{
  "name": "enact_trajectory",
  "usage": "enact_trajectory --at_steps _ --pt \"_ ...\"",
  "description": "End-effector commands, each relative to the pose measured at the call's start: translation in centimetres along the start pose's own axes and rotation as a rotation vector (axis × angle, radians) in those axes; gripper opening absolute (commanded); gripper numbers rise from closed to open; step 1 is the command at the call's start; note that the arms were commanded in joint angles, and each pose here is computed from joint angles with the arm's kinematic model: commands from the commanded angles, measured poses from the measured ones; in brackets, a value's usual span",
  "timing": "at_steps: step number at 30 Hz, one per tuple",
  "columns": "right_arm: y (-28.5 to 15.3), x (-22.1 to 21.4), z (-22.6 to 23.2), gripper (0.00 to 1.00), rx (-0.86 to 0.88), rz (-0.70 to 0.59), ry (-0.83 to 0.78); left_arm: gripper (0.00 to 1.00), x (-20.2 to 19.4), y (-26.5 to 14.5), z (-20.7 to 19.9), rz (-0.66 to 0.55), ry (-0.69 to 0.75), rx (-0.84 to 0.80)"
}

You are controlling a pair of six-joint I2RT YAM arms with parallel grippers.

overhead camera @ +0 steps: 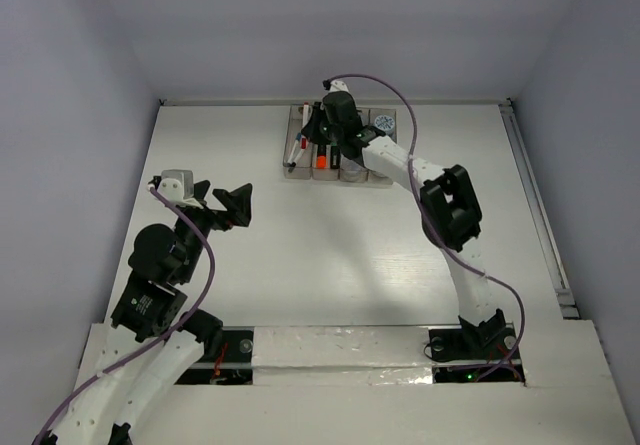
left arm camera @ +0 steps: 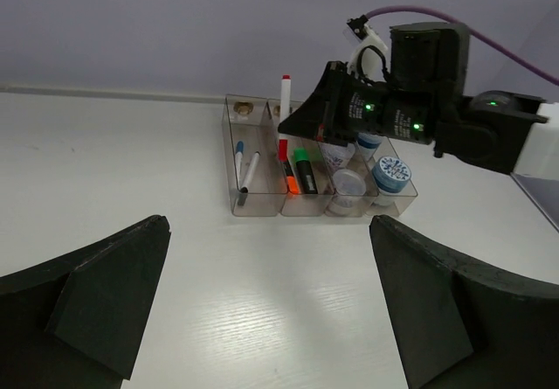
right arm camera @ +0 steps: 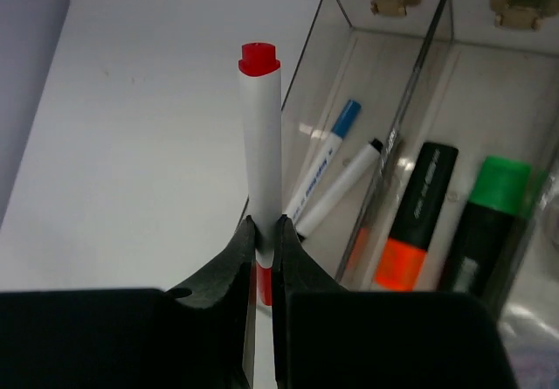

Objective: Sort the stationery into containers
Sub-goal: Place the pen in the storage box, then reset both arms

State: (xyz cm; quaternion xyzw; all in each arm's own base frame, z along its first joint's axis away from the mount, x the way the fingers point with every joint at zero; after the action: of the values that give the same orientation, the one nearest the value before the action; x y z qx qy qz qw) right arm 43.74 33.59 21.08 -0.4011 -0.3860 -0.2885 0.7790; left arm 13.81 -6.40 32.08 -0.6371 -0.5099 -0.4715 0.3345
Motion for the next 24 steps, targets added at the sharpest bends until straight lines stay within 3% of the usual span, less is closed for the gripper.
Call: enact_trajectory --at_steps 1,3,4,7,11,15,17,18,19,20,21,23,24 --pt "2.0 2.3 0.7 0.01 0.080 -0.063 0.047 0.99 0.3 0.4 0.0 -0.029 -0.003 0.010" --pt "2.5 2.9 0.5 0.09 0.099 -0.065 0.056 0.99 0.2 0.5 0.0 -0.023 -0.002 0.012" --pt "3.2 2.3 0.3 0.24 0.095 -0.049 0.055 0.99 0.2 0.6 0.0 -0.023 -0.002 0.012" --pt "3.0 3.1 0.1 0.47 0.106 -0.052 0.042 0.99 0.2 0.6 0.0 -0.021 -0.003 0.015" --pt "1.2 4.5 0.6 0.69 0.103 -0.090 0.029 0.99 0.2 0.6 0.2 -0.025 -0.002 0.033" --pt "-2.9 6.6 1.5 0.73 0.129 -0.149 0.004 0.99 0.1 0.7 0.2 -0.022 -0.001 0.042" --pt "-4.8 4.8 0.7 0.74 0.113 -0.117 -0.001 0.99 0.2 0.7 0.3 -0.027 -0.004 0.056" --pt "-8.4 7.4 1.8 0.74 0.157 -0.220 -0.016 0.99 0.2 0.7 0.4 -0.027 -0.005 0.061" --pt "-10.0 7.3 1.7 0.74 0.157 -0.237 -0.020 0.99 0.2 0.6 0.4 -0.032 -0.006 0.061" --pt "-10.9 4.6 0.4 0.74 0.121 -0.187 -0.023 0.99 0.2 0.6 0.4 -0.032 -0.006 0.061" --pt "-15.1 6.5 1.0 0.73 0.137 -0.284 -0.038 0.99 0.2 0.6 0.4 -0.034 -0.006 0.057" --pt "-20.1 5.3 0.0 0.66 0.091 -0.319 -0.049 0.99 0.2 0.6 0.3 -0.032 -0.002 0.042" --pt "-19.6 3.5 -0.9 0.79 0.068 -0.266 -0.058 0.99 0.3 0.6 0.2 -0.032 0.000 0.039"
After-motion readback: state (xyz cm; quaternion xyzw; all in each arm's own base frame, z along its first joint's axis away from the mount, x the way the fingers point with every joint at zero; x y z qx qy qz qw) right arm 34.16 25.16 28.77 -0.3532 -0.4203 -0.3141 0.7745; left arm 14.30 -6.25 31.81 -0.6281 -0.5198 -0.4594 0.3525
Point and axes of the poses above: each gripper's point midway between its finger pads, its own y axis out along the fingers, its own z axis along the line the jaws close on, x = y × z, the point moved 10 cm from there along -y, back along the fingers, and after that the axes turned 4 degrees about -y, right-handed, at the moved point
